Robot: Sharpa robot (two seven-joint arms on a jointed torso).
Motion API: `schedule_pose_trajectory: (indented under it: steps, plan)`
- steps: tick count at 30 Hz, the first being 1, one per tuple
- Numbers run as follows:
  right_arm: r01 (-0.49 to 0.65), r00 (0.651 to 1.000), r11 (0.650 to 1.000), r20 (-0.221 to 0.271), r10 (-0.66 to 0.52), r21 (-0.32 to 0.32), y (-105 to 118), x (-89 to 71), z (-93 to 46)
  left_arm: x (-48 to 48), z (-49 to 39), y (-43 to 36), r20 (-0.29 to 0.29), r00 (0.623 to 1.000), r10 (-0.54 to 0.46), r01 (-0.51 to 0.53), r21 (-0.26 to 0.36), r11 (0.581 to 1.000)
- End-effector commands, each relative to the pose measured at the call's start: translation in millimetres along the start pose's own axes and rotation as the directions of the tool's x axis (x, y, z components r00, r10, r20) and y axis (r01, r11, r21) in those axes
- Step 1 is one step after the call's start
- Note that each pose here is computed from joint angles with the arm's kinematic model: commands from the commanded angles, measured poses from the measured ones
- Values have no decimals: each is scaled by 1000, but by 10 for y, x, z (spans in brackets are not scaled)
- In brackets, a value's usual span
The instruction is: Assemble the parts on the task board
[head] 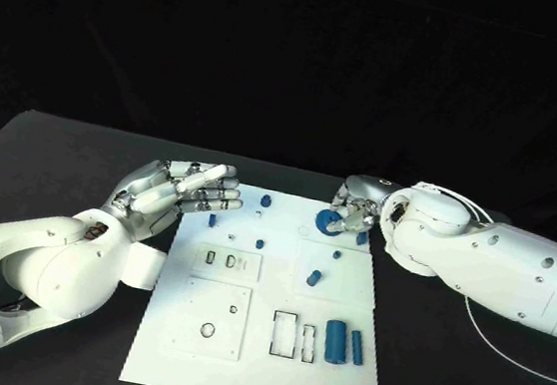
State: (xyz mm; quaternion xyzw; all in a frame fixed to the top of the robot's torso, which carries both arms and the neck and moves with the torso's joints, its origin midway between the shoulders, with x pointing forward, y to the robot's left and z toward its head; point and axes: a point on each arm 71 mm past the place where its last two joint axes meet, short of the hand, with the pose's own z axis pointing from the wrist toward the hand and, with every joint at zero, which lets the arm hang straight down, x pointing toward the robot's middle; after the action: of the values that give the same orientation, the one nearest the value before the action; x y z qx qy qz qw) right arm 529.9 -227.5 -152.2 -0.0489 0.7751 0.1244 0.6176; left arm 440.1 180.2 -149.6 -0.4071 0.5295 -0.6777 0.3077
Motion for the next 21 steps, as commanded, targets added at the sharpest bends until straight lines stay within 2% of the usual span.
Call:
schedule_pose_trajectory:
  steps: [1, 12, 16, 21]
  plan:
    - [34, 999, 999, -22, -34, 12, -20, 34, 7, 20, 4, -10, -19, 1000, -7, 7, 6, 1000]
    - [68, 997, 997, -23, -67, 21, -52, 75, 29, 12, 2, -11, -18, 1000, -7, 7, 7, 1000]
    - [77, 997, 997, 6, -77, 3, 0, 79, 19, 10, 2, -11, -18, 1000, -7, 7, 7, 1000]
    - [85, 994, 996, 76, -82, -32, 96, 49, -5, 15, 5, -10, -20, 1000, -8, 8, 7, 1000]
